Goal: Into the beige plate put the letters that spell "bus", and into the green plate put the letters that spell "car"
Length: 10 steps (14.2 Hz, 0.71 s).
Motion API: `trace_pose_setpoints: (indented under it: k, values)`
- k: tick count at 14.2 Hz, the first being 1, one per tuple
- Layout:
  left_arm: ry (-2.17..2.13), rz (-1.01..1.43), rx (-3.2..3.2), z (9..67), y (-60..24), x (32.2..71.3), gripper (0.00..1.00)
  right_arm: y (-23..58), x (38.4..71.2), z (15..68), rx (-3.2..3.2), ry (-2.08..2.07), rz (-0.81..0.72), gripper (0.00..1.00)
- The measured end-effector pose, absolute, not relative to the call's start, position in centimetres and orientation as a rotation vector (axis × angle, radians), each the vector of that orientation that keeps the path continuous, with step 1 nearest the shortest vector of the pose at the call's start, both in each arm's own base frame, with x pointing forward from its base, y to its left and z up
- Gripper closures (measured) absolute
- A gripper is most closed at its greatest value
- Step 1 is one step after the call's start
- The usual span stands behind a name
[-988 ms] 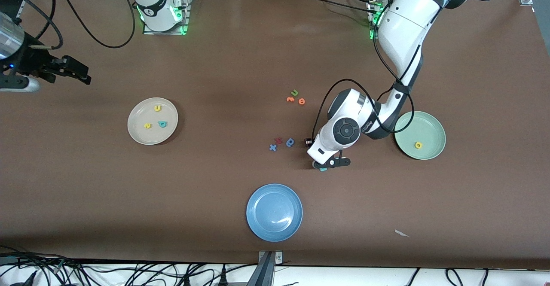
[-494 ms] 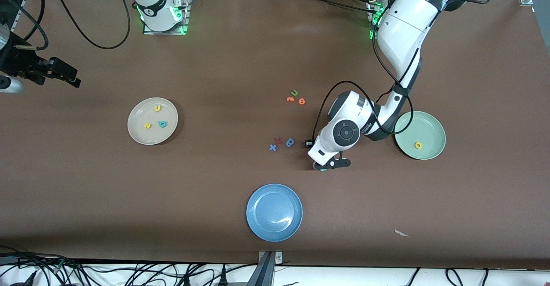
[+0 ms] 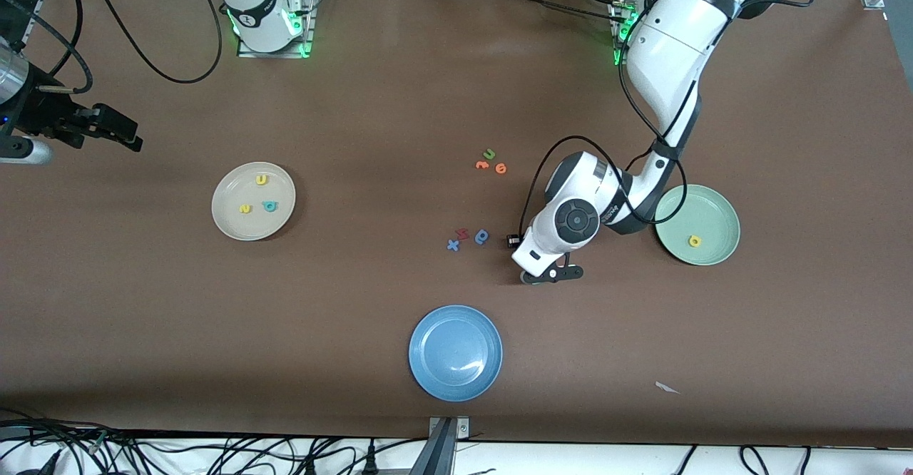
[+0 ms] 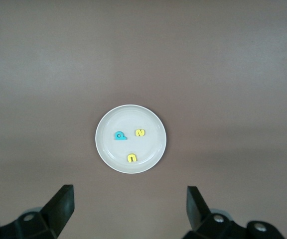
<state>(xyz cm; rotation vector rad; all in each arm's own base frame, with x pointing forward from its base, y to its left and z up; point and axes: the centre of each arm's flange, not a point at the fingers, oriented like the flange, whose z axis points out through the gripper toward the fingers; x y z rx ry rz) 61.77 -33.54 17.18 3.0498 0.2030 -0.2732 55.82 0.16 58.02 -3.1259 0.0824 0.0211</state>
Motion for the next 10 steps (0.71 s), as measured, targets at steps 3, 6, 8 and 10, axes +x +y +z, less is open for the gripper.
trace_pose_setpoints:
  k: [3,6,8,10]
  values:
    - [0.204,-0.272,3.050,17.20,-33.49,61.82,0.52,0.22,55.83,58.13,-3.126,0.081,0.018,0.00]
    - [0.205,-0.271,3.050,17.22,-33.46,61.86,0.55,0.25,55.83,58.13,-3.126,0.080,0.017,0.00]
    - [0.207,-0.270,3.051,17.22,-33.38,61.90,0.55,0.25,55.83,58.13,-3.126,0.080,0.017,0.00]
    - [0.210,-0.269,3.051,17.22,-33.26,61.97,0.55,0.28,55.83,58.13,-3.126,0.079,0.017,0.00]
